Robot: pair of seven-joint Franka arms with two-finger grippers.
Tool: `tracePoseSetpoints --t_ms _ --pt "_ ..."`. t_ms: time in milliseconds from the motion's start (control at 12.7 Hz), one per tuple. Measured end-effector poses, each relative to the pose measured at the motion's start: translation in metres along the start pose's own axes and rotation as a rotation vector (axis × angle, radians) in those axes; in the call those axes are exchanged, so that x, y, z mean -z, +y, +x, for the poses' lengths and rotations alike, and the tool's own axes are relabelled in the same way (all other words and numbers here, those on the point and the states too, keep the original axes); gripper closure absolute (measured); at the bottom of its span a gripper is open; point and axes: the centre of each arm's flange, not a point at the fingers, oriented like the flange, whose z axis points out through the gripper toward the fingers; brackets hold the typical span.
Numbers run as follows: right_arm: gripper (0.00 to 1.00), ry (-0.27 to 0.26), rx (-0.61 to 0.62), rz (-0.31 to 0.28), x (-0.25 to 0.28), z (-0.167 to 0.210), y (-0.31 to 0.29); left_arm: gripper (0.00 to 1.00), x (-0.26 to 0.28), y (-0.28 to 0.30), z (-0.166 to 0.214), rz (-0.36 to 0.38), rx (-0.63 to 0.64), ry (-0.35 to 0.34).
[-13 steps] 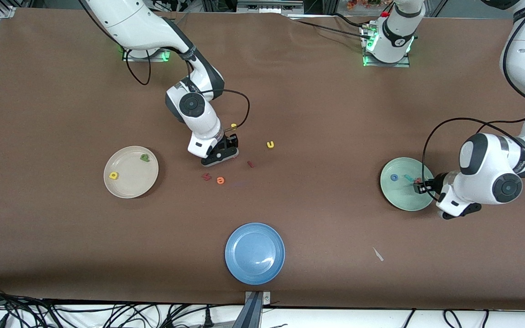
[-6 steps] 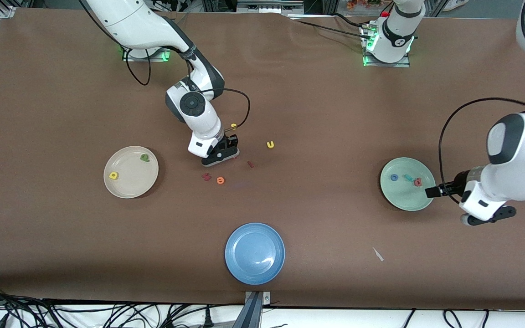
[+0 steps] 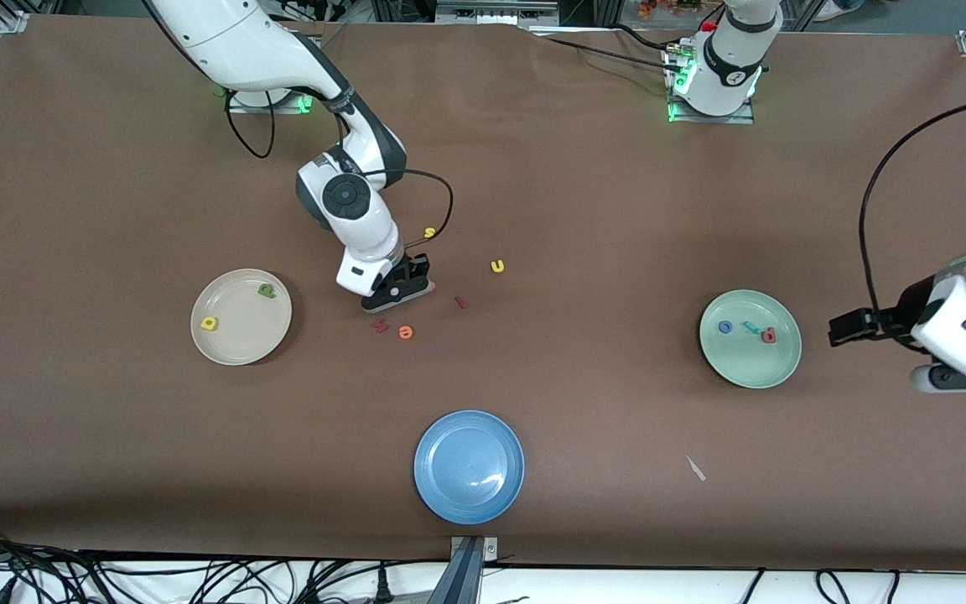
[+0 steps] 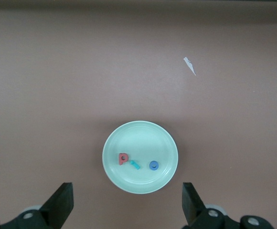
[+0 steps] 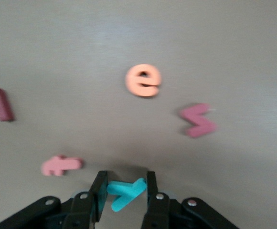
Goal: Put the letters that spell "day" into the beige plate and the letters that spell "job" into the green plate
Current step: 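Place the cyan y on the beige plate while the left gripper withdraws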
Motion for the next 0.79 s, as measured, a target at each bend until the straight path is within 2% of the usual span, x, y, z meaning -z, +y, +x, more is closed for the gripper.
tracePoseSetpoints --t_ms 236,472,787 --pt "0.63 -0.074 0.079 -0.047 0.055 0.008 0.074 0.00 0.021 0.009 -0.009 0.005 -0.020 0.015" --pt "0.63 -0.094 0.172 -0.059 0.093 0.000 0.150 0.00 0.033 0.013 -0.009 -0.015 -0.022 0.036" --pt "0.63 -0.118 0.277 -0.047 0.097 -0.026 0.250 0.00 0.040 0.012 -0.012 -0.011 -0.020 0.033"
